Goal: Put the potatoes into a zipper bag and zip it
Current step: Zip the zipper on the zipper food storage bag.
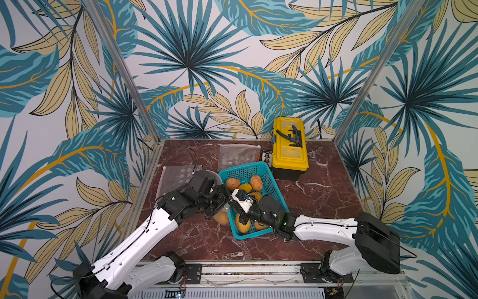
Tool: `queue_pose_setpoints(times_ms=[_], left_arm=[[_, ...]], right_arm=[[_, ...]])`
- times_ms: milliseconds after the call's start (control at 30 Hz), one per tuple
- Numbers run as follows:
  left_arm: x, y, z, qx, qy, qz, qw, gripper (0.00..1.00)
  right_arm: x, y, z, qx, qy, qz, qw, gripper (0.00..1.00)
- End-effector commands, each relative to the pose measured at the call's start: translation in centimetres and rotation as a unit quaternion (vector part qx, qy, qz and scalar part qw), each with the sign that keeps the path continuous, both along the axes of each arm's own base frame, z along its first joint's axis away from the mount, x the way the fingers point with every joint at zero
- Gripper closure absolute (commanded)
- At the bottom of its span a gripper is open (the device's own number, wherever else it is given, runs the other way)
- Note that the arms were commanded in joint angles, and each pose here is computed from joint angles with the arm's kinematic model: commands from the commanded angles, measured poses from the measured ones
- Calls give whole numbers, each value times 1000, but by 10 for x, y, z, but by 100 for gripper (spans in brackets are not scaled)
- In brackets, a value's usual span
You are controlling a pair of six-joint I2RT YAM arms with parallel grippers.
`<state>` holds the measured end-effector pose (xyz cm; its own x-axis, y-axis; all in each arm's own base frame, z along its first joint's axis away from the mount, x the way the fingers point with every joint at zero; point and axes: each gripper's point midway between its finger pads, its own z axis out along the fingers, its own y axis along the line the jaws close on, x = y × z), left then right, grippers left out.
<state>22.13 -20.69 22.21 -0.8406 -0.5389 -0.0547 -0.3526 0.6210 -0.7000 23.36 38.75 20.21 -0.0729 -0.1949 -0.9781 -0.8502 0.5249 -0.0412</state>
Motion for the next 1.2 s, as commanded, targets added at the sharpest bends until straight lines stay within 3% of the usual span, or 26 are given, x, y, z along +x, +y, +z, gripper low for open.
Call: queue_pose_setpoints(times_ms=[0,67,367,500,800,933,1167], left_arm=[[6,-4,13,-5,-20,-4,1000,38],[7,-3,12,-2,-20,0,1000,48],[9,-1,13,-1,-20,11,1000,70],[9,0,17,-7,-23,16,1000,71],[9,-10,14,-10,-8,-4,1000,92],[12,-9,14,-7,-11,1,1000,95],[26,13,7,13,-8,48,999,100]], right_arm=[[-2,3,1,6,-4,8,1000,100],[-1,2,0,4,-4,5,1000,100],[5,-1,-3,-2,-5,-14,1000,100],[8,-4,-4,-7,-8,-23,1000,100],[8,0,-2,-4,-7,-21,1000,100],[8,1,-2,-5,-5,-20,1000,100],[-5,-3,6,8,2,4,1000,100]])
